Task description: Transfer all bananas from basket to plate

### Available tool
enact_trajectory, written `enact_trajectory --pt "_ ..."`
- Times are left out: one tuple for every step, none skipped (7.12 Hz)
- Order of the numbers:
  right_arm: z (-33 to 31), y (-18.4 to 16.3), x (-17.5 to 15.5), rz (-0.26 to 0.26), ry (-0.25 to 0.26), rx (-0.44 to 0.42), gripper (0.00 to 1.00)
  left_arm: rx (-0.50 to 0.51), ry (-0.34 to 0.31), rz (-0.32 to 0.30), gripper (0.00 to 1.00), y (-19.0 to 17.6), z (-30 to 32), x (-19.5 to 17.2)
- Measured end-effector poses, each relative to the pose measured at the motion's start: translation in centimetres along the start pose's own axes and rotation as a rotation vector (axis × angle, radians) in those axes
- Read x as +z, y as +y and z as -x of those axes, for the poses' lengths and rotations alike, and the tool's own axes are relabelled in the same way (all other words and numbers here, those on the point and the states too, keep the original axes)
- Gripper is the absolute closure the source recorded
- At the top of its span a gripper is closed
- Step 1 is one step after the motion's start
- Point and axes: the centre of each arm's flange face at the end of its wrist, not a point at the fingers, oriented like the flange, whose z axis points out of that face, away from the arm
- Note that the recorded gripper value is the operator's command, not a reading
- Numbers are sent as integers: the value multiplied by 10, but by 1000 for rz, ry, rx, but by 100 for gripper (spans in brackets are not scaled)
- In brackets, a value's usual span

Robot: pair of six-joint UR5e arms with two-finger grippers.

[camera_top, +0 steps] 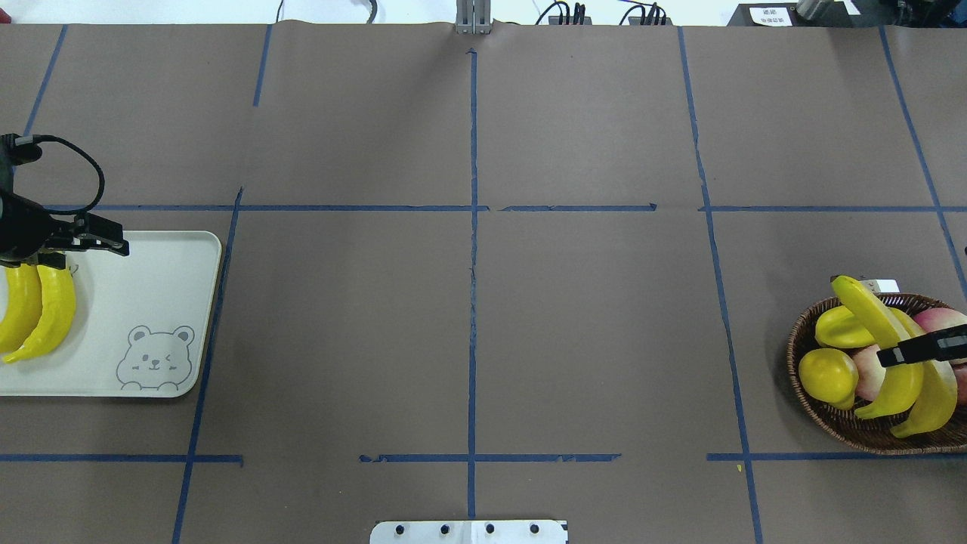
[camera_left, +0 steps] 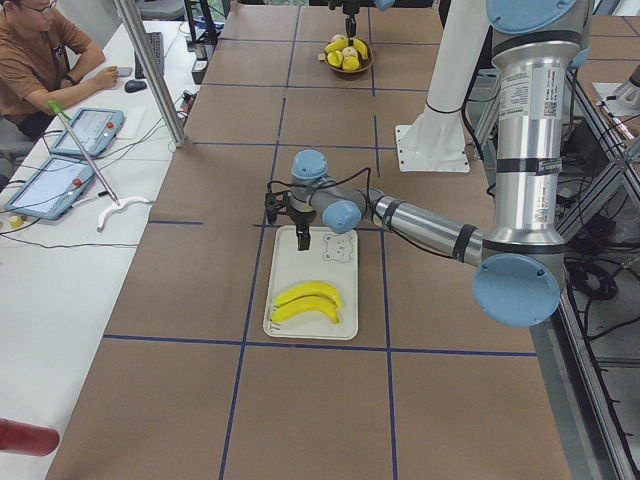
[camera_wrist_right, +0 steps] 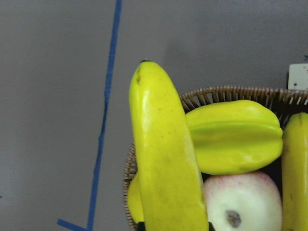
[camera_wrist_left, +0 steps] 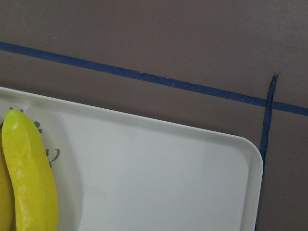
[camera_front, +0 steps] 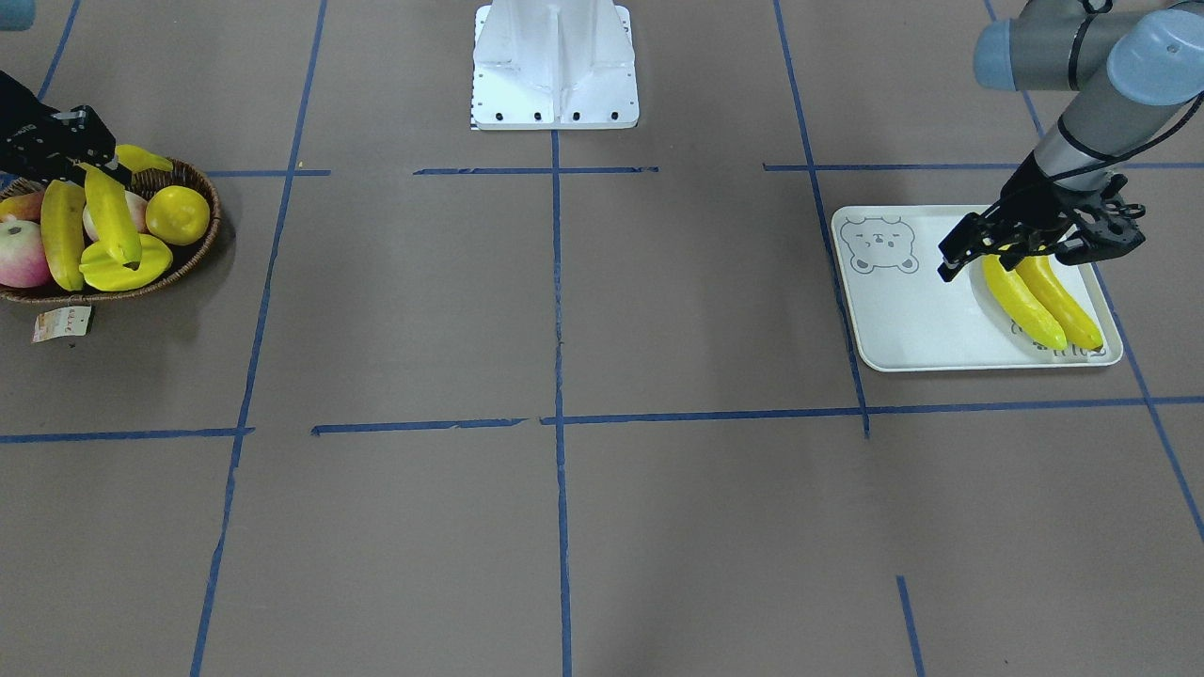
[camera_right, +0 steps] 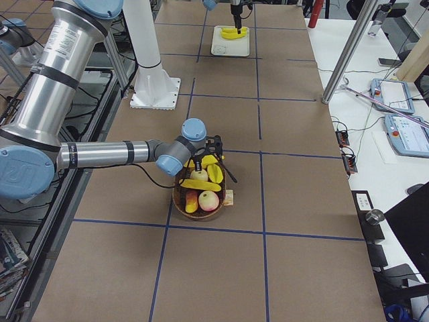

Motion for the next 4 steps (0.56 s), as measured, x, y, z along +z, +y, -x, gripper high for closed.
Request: enact_trajectory --pt "13 -15 -12 -12 -52 -15 99 10 11 -3 0 -2 -9 -1" --pt "33 -36 -16 -28 -90 -41 99 40 41 -7 0 -3 -34 -3" --pt "60 -62 -14 -43 -125 -54 99 85 91 -6 0 -1 -76 -4" --pt "96 -88 -7 -50 -161 -41 99 115 153 0 0 4 -127 -7"
